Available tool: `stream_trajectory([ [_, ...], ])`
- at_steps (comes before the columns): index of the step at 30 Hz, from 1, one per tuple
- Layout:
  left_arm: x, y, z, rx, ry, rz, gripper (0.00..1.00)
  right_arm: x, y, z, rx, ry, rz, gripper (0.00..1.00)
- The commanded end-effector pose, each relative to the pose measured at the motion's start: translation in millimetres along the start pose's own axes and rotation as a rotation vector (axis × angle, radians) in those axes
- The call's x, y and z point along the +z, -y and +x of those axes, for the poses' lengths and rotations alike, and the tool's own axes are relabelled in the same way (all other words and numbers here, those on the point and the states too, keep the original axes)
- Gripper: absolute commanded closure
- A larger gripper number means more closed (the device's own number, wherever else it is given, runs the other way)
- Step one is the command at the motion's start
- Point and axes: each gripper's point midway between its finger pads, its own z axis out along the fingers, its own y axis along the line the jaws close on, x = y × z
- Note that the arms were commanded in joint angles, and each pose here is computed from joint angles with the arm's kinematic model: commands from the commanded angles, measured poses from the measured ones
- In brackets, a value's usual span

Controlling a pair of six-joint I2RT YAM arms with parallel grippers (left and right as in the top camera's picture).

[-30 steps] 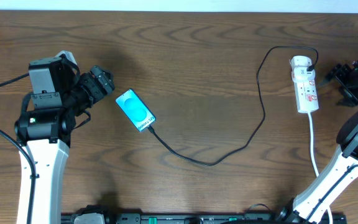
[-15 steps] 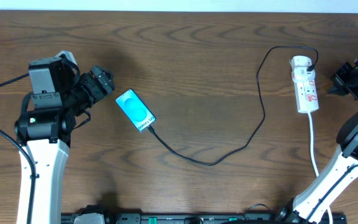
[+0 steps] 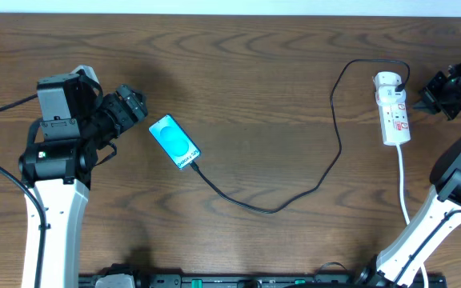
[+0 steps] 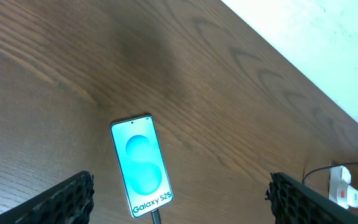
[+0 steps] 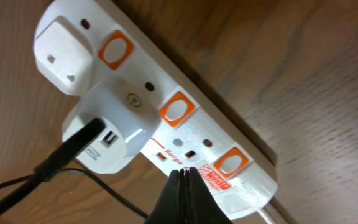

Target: Plug charger to phone and switch on socket

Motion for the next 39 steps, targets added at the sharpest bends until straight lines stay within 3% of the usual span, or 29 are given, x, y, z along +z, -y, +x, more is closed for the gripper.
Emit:
stream_trajectory([
  [1, 0, -4, -1, 0.016, 0.005, -0.017, 0.10, -7, -13, -3, -0.046, 0.025, -0.027, 0.99],
  [39, 0, -4, -1, 0.020, 0.005, -0.017, 0.09, 20, -11, -8, -0.083, 0.007, -0.015, 0.99],
])
